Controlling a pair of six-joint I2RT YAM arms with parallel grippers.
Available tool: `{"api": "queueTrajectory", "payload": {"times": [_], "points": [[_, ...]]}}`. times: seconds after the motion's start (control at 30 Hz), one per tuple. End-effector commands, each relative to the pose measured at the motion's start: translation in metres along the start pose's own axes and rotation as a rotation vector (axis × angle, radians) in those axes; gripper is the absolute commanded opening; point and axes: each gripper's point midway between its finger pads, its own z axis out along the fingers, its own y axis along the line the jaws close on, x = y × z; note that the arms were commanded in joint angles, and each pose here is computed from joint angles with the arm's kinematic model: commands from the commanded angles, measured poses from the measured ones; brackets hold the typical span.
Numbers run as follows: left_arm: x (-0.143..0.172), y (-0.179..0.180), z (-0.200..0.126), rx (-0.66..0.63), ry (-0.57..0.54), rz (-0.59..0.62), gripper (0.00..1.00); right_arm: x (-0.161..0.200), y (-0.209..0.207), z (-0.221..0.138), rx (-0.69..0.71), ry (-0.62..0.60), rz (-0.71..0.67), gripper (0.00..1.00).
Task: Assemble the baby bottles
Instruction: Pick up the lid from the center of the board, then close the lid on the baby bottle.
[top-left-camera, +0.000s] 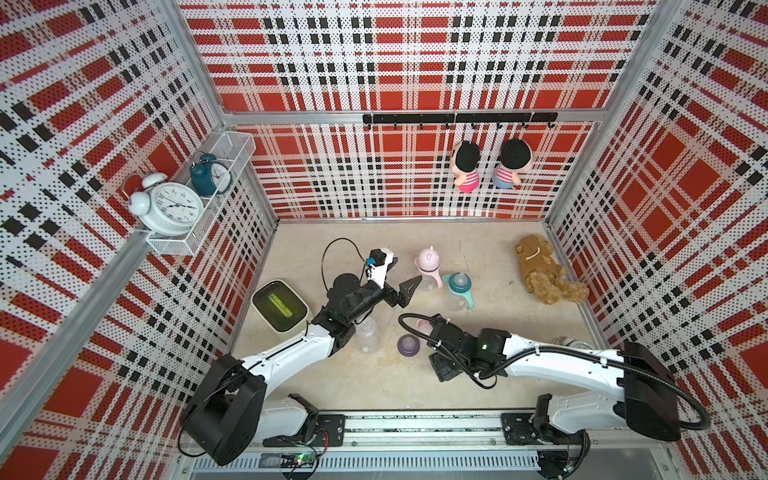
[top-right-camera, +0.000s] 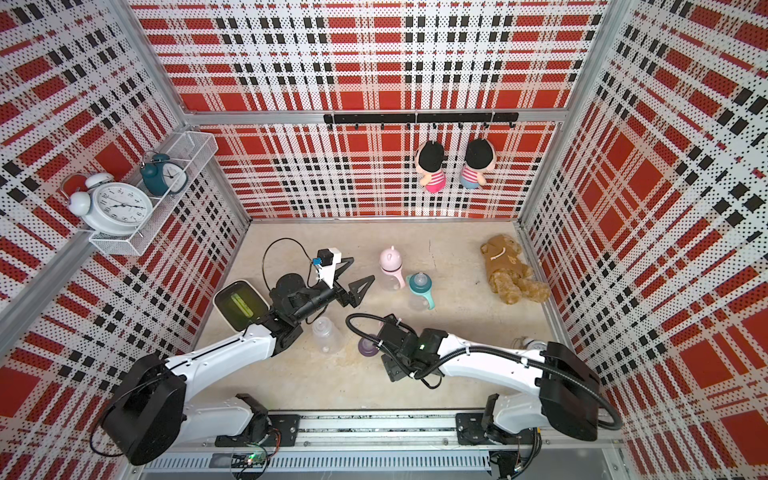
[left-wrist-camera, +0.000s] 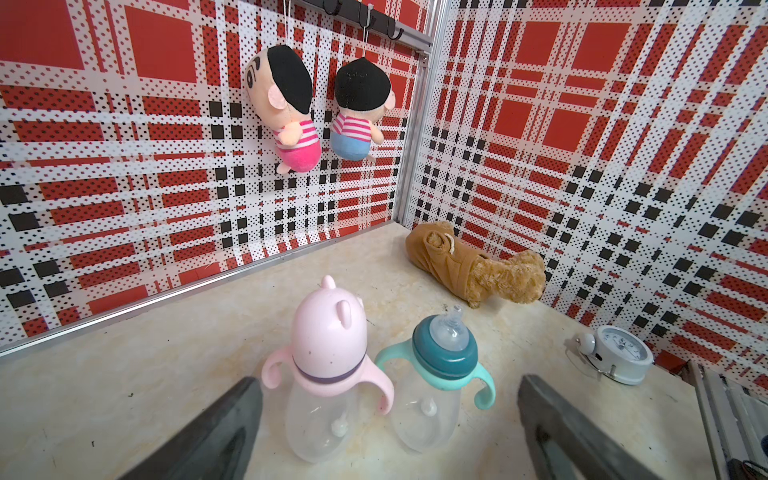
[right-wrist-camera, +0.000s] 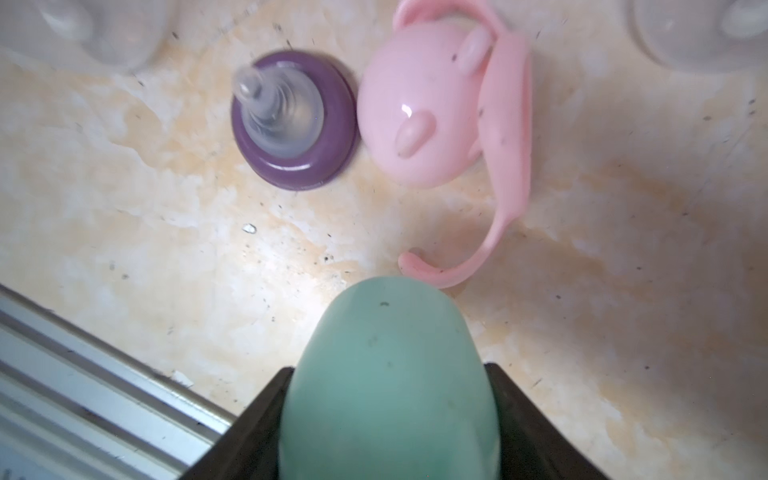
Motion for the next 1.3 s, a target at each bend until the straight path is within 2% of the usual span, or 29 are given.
{"api": "queueTrajectory", "payload": {"times": [0.0, 0.13, 0.27, 0.63, 1.03, 1.27], "points": [[-0.009, 0.002, 0.000, -0.001, -0.020, 0.012, 0.98, -0.021, -0.015, -0.031, 0.011, -0.071, 0.028, 0.70], [-0.011, 0.003, -0.001, -0.006, -0.025, 0.013, 0.98, -0.054, -0.032, -0.065, 0.016, -0.181, 0.055, 0.70], [-0.011, 0.002, 0.000, -0.004, -0.022, 0.014, 0.98, -0.083, -0.050, -0.085, 0.050, -0.253, 0.063, 0.71], [-0.010, 0.003, 0.002, 0.001, -0.016, 0.014, 0.98, -0.147, -0.098, -0.093, 0.140, -0.333, 0.098, 0.71], [-0.010, 0.005, 0.001, -0.007, -0.015, 0.020, 0.98, -0.172, -0.140, -0.057, 0.228, -0.191, 0.086, 0.71], [-0.010, 0.006, -0.001, -0.014, -0.018, 0.022, 0.98, -0.175, -0.140, -0.038, 0.207, -0.129, 0.059, 0.72]]}}
